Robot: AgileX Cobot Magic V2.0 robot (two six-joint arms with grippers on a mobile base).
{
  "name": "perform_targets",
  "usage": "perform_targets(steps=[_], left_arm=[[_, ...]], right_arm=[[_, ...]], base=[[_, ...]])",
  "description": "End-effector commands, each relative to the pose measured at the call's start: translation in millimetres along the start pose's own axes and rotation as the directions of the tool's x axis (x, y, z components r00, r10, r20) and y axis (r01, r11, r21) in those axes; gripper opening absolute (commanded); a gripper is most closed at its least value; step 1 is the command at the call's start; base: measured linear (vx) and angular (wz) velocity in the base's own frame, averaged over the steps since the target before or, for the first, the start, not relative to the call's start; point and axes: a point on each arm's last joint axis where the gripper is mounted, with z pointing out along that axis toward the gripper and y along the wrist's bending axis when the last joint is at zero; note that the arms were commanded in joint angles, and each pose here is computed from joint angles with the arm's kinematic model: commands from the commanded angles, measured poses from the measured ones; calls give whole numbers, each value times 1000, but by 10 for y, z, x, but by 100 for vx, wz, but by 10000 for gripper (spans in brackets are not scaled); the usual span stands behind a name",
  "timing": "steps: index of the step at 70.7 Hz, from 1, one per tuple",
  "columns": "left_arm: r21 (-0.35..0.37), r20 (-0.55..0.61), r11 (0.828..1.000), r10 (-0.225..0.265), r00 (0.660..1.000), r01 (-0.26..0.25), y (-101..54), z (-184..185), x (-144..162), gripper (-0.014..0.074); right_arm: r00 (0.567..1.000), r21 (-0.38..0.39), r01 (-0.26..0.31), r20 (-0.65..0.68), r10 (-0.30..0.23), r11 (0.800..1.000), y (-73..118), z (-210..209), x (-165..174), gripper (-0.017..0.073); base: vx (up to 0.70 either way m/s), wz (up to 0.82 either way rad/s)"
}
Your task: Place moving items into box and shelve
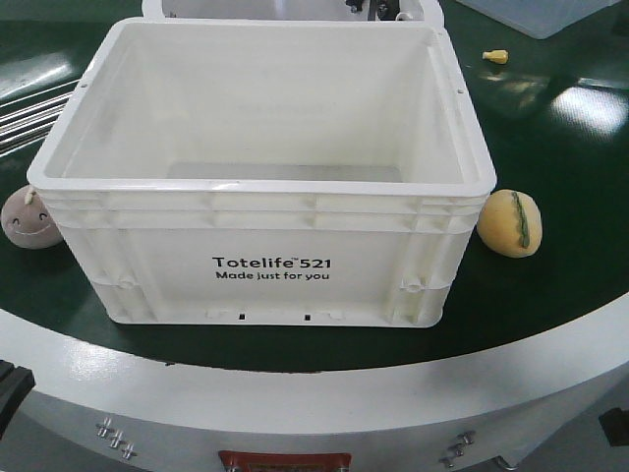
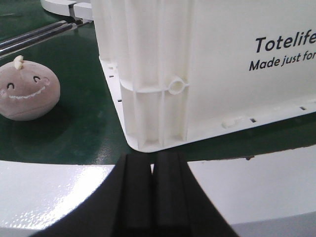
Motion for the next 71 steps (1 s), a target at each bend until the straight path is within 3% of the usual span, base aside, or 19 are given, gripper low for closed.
perform_targets(steps=[1,71], left_arm=[[9,84,1000,-6,996,6,-5,1,-39,-26],[9,84,1000,-6,996,6,-5,1,-39,-26]], right_arm=[[996,-4,6,90,-6,1000,4,-10,-72,-15],[996,-4,6,90,-6,1000,4,-10,-72,-15]], base=[[0,0],[0,0]])
